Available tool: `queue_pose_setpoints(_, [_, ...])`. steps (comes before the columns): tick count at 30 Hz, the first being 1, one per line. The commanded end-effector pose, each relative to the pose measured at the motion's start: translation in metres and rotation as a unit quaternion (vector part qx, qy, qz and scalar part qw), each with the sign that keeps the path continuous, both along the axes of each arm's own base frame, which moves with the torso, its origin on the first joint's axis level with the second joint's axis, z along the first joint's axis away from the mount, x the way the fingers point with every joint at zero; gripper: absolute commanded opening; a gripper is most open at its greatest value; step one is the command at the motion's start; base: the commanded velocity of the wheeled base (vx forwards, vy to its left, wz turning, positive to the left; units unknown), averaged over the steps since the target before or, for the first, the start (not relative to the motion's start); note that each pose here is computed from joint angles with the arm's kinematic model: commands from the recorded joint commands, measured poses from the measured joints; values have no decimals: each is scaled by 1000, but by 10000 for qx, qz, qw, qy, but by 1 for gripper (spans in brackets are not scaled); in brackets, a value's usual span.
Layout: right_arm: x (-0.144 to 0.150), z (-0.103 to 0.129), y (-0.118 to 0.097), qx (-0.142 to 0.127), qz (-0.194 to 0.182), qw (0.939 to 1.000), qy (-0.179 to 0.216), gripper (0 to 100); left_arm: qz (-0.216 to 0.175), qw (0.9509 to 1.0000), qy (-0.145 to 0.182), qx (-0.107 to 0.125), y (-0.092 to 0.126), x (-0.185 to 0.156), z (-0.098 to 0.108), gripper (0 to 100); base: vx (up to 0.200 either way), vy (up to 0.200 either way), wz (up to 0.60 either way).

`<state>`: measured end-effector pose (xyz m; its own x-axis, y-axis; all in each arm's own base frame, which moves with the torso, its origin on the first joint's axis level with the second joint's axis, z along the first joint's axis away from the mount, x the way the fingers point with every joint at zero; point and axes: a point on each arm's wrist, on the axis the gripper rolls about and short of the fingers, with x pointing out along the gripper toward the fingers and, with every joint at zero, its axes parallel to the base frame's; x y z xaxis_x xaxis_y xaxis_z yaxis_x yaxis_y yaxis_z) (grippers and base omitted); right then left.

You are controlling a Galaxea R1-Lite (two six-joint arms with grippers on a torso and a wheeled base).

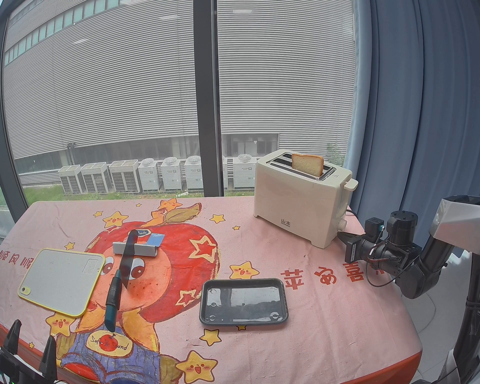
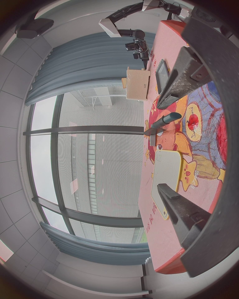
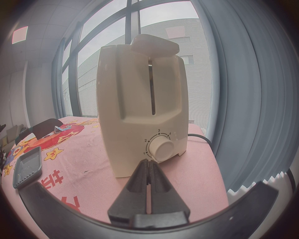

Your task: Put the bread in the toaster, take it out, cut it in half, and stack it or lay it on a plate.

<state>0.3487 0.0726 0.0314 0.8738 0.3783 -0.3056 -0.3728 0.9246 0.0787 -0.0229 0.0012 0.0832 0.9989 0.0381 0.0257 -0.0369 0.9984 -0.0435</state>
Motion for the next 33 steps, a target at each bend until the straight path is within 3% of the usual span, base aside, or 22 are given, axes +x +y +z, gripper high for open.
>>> queue_pose_setpoints(1, [0, -2, 1, -3, 19, 10000, 15, 0, 1, 10000, 21, -3, 0, 0, -4, 100, 0, 0, 0])
queue_pose_setpoints(19, [-17, 33, 9, 61, 196, 9989, -425, 0, 1, 10000, 21, -3, 0, 0, -4, 100, 0, 0, 0])
queue_pose_setpoints(29, [-33, 69, 9, 160, 225, 9957, -889, 0, 9, 10000, 21, -3, 0, 0, -4, 100, 0, 0, 0])
queue_pose_setpoints(30, [-35, 73, 9, 171, 232, 9952, -933, 100, 1, 10000, 21, -3, 0, 0, -4, 100, 0, 0, 0])
queue_pose_setpoints(33, [-40, 83, 7, 202, 230, 9941, -1042, 100, 9, 10000, 21, -3, 0, 0, -4, 100, 0, 0, 0])
